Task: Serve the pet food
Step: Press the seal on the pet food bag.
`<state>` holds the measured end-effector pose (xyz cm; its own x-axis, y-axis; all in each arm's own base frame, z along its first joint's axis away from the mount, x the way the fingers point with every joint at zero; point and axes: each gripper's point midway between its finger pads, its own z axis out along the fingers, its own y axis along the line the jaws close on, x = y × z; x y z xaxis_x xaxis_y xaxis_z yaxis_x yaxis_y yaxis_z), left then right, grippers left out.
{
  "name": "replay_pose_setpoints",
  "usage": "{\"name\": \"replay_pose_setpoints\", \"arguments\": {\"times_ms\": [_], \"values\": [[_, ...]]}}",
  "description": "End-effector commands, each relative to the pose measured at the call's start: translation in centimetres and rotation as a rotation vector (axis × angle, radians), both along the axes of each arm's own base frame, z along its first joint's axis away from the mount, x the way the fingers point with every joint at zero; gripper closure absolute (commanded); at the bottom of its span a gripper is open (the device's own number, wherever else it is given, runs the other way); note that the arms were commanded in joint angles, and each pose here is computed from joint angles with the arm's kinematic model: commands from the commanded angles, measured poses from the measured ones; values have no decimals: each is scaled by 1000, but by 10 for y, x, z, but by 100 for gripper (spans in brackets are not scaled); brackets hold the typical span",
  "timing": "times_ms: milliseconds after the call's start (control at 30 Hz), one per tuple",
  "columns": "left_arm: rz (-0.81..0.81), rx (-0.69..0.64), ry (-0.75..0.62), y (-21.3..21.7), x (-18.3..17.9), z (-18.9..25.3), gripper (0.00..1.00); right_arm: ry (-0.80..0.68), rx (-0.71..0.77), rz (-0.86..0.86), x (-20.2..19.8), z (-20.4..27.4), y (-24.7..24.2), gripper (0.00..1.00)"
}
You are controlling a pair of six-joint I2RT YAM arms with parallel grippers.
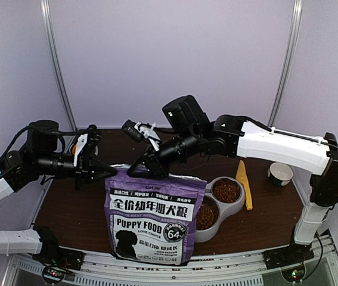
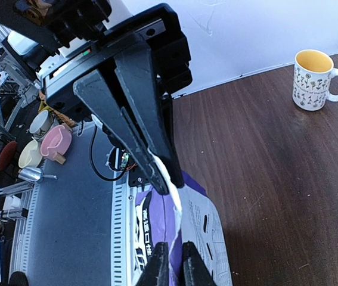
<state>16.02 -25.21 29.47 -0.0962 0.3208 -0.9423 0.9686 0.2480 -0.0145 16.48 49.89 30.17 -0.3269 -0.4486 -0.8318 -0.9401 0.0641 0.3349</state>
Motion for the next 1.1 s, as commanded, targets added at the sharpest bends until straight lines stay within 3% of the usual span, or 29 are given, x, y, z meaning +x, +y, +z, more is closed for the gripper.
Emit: {"name": "replay_pose_setpoints", "arguments": {"times_ms": [0, 100, 367, 1067], "values": [[-28, -119, -129, -6, 2, 44, 100, -7, 14, 17, -3, -2, 16, 94], [-27, -120, -130, -5, 1, 44, 100, -8, 13, 24, -4, -3, 19, 100], [-5, -122, -150, -1, 2, 48, 100, -54, -35, -14, 2, -8, 10, 100], [78, -129, -193, 11, 11, 53, 100, -75, -310, -136, 5, -58, -97, 100]]}}
